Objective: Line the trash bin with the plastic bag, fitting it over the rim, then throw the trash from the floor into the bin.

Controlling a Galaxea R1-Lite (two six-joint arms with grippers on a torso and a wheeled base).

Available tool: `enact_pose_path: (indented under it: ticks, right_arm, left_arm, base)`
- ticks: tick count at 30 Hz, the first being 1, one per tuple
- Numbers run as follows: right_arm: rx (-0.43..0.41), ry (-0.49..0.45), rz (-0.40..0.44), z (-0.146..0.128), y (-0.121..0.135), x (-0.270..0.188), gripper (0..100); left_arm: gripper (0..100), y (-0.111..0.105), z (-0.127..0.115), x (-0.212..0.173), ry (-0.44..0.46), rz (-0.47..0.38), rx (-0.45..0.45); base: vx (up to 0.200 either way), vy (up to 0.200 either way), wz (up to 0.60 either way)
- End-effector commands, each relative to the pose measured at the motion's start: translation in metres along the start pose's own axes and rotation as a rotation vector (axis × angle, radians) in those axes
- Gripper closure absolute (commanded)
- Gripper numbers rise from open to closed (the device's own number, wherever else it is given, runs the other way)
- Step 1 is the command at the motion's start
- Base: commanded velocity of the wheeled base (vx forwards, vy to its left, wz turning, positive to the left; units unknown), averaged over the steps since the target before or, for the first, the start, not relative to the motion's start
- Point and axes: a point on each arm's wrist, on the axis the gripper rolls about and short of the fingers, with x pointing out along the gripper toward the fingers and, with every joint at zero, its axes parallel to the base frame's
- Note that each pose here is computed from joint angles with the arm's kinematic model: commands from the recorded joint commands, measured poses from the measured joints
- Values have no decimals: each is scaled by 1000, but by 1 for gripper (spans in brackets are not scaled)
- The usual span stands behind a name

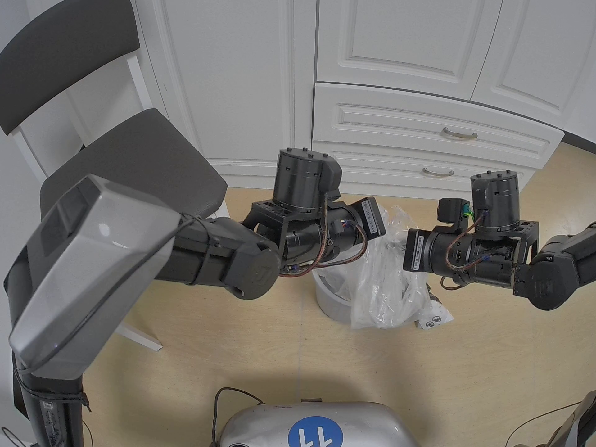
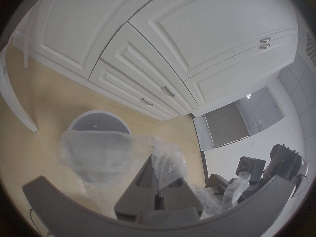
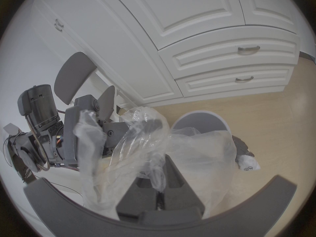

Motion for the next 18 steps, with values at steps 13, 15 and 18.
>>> enact_pose_path:
  ticks: [13, 15, 18]
  right_arm:
    - [160, 16, -34, -18, -27, 66, 100]
    - [169, -8, -30, -21, -32, 73, 100]
    - [200, -50, -11, -27, -37, 85, 100]
  left_arm:
    - [100, 29, -24, 47, 33, 25, -146]
    - [100, 30, -24, 48, 32, 26, -148]
    - [100, 32, -26, 50, 33, 28, -156]
  base:
    - [0, 0, 0]
    - [0, 0, 0]
    - [0, 0, 0]
